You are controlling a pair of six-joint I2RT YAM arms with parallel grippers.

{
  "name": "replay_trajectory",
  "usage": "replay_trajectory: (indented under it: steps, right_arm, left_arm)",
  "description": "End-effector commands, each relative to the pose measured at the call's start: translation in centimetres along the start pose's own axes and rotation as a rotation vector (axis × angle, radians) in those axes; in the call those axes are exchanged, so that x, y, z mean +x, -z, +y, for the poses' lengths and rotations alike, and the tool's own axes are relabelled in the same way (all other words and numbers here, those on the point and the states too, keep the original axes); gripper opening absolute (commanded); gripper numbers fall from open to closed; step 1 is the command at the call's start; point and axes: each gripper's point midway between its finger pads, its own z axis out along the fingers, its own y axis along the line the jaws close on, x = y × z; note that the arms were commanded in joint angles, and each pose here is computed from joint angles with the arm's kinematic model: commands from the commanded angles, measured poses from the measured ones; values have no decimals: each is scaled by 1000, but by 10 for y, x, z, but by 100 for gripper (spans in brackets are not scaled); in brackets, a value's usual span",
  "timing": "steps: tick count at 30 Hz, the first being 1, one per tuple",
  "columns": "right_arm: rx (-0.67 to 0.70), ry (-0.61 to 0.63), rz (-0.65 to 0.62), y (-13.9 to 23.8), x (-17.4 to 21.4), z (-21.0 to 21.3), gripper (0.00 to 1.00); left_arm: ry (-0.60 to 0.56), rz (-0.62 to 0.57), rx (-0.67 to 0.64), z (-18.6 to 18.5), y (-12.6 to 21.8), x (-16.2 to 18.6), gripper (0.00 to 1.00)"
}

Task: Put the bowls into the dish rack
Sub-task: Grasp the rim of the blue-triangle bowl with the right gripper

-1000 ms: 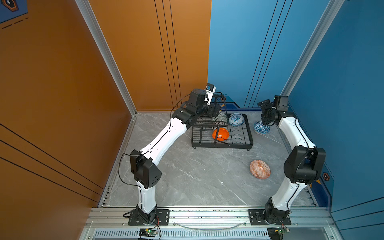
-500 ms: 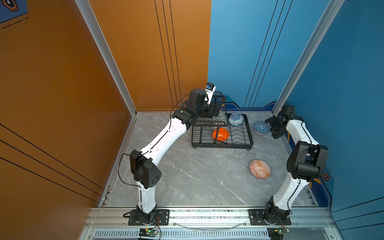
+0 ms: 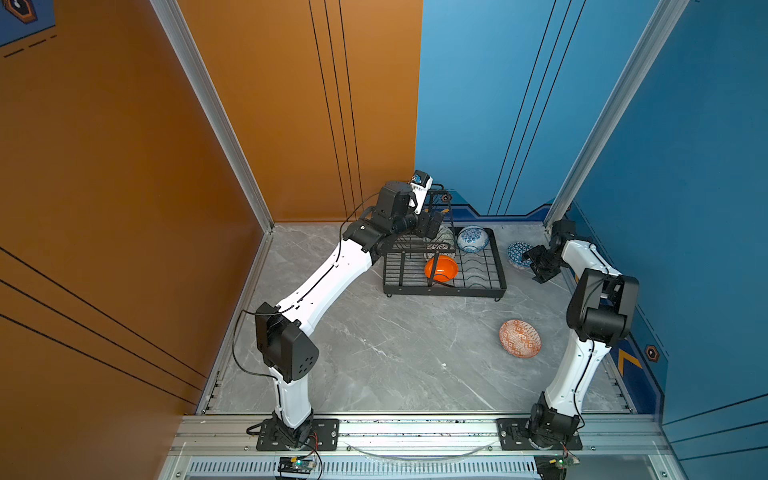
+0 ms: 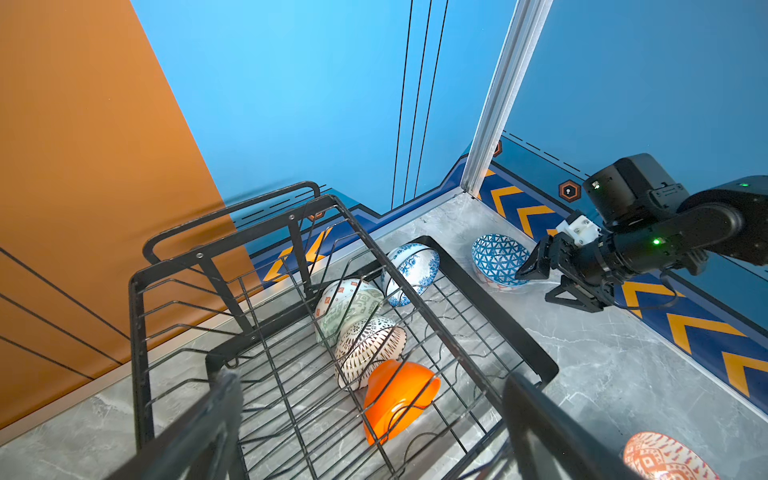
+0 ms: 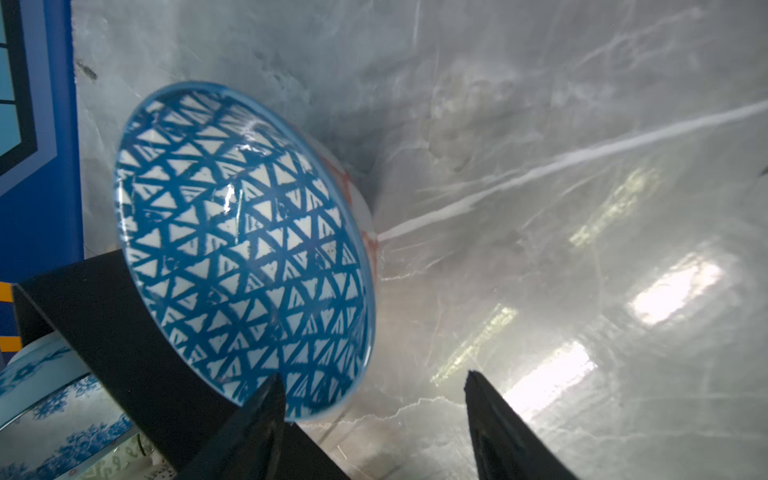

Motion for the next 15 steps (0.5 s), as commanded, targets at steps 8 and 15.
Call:
replay_trajectory:
  steps: [8, 15]
  right_arm:
    - [33, 31, 36, -16, 0, -7, 56]
    - [19, 25, 23, -19, -10, -1, 48]
  left_arm:
    - [-20, -17, -1, -6, 21, -9, 98]
    - [-18, -18, -1, -9, 20, -9, 98]
